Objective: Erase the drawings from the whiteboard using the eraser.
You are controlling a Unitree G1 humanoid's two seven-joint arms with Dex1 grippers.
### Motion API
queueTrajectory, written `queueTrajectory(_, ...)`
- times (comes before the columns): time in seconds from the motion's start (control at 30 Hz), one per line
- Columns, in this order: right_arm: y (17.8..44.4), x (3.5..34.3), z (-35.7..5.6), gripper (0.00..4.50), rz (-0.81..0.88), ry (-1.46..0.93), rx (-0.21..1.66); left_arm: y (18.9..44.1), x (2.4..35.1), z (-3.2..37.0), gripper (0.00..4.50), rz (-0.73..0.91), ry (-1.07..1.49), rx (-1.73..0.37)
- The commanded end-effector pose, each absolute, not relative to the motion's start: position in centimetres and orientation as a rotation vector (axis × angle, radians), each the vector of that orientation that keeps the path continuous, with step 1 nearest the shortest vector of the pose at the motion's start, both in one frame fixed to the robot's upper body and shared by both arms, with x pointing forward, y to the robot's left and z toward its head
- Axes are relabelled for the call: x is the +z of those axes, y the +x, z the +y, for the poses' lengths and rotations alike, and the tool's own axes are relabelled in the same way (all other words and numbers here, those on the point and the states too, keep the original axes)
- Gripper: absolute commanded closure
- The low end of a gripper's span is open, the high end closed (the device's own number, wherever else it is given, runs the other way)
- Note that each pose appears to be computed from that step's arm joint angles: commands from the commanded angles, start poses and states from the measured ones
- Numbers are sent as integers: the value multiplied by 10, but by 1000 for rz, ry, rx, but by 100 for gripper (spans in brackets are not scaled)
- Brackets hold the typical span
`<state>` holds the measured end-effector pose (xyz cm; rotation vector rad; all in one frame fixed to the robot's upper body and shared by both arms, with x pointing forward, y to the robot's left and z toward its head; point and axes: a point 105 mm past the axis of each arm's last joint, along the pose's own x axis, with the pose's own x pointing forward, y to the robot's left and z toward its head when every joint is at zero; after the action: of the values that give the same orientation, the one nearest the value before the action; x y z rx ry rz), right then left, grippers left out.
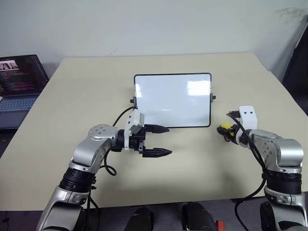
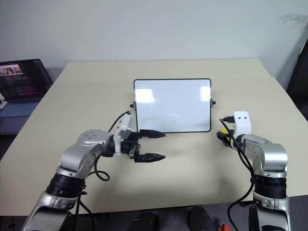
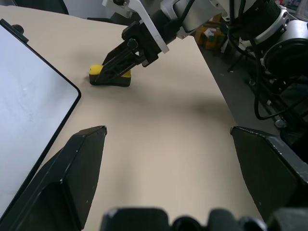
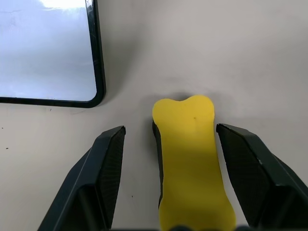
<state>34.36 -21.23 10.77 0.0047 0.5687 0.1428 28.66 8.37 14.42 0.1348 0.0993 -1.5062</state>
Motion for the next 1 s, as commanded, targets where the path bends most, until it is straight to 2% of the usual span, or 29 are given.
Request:
queueTrajectory(0.03, 346, 122, -222, 124, 514, -1, 112, 287, 153, 85, 0, 64, 161, -1508)
queueTrajectory(0.63, 349, 152, -241, 124, 429, 1, 37, 285, 158, 88, 0, 53, 101, -1455)
queueTrajectory(0.73, 347, 158, -243, 72, 403, 9, 21, 285, 160, 90, 0, 42, 81, -1428)
queueTrajectory(0.8, 346, 165, -244, 5, 370, 19, 12, 284, 162, 94, 0, 38, 69, -1402)
queueTrajectory(0.9, 343, 174, -250, 2, 325, 19, -30, 282, 164, 99, 0, 28, 50, -1352)
queueTrajectory(1.0, 335, 183, -257, 2, 253, 23, -81, 286, 160, 113, 0, 23, 47, -1199)
